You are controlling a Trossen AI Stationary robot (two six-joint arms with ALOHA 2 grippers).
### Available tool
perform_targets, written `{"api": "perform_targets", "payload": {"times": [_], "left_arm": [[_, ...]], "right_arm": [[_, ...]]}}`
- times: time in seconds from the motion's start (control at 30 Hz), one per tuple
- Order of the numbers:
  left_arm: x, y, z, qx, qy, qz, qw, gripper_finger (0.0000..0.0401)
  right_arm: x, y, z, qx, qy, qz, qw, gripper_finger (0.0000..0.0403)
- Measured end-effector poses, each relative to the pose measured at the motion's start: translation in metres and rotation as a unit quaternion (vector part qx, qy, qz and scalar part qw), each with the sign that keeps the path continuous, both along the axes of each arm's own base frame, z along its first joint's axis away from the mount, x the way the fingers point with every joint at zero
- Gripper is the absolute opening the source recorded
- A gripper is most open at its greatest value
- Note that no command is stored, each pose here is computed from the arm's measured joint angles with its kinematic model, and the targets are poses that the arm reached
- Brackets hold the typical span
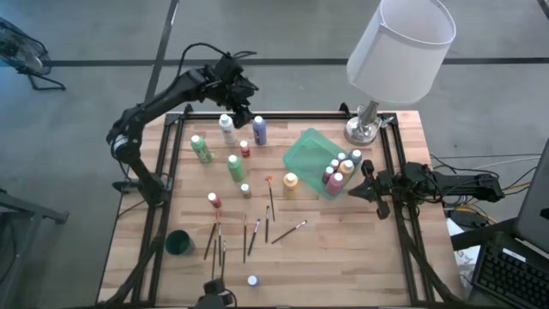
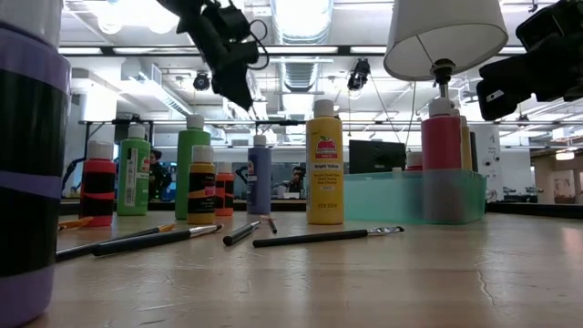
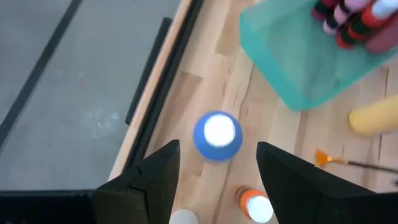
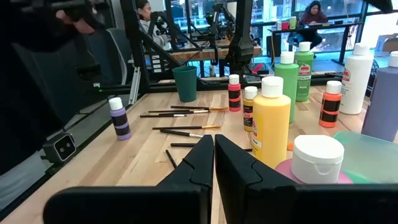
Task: Pick & Place Paint Supplies
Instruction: Put the big blue paint bottle into the green bin
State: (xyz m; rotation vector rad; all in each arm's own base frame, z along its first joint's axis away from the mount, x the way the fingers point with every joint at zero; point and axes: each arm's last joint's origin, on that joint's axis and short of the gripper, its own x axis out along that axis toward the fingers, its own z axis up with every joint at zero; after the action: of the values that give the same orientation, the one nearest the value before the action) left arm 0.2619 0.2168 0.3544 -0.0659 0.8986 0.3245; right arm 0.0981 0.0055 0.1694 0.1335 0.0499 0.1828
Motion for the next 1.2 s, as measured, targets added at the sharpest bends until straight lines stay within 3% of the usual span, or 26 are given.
{"api": "perform_targets", "payload": {"times": [0.53, 1.2], "left_arm": [[0.006, 0.004, -0.046, 0.008, 0.002, -0.015, 1.0, 0.0218], [0.013, 0.007, -0.062, -0.001, -0.046, -0.014, 0.999, 0.0218]], "right_arm": [[0.0, 0.0, 0.0, 0.0, 0.0, 0.0, 1.0, 0.0013], [0.0, 0.0, 0.0, 0.0, 0.0, 0.0, 1.0, 0.0013]]}}
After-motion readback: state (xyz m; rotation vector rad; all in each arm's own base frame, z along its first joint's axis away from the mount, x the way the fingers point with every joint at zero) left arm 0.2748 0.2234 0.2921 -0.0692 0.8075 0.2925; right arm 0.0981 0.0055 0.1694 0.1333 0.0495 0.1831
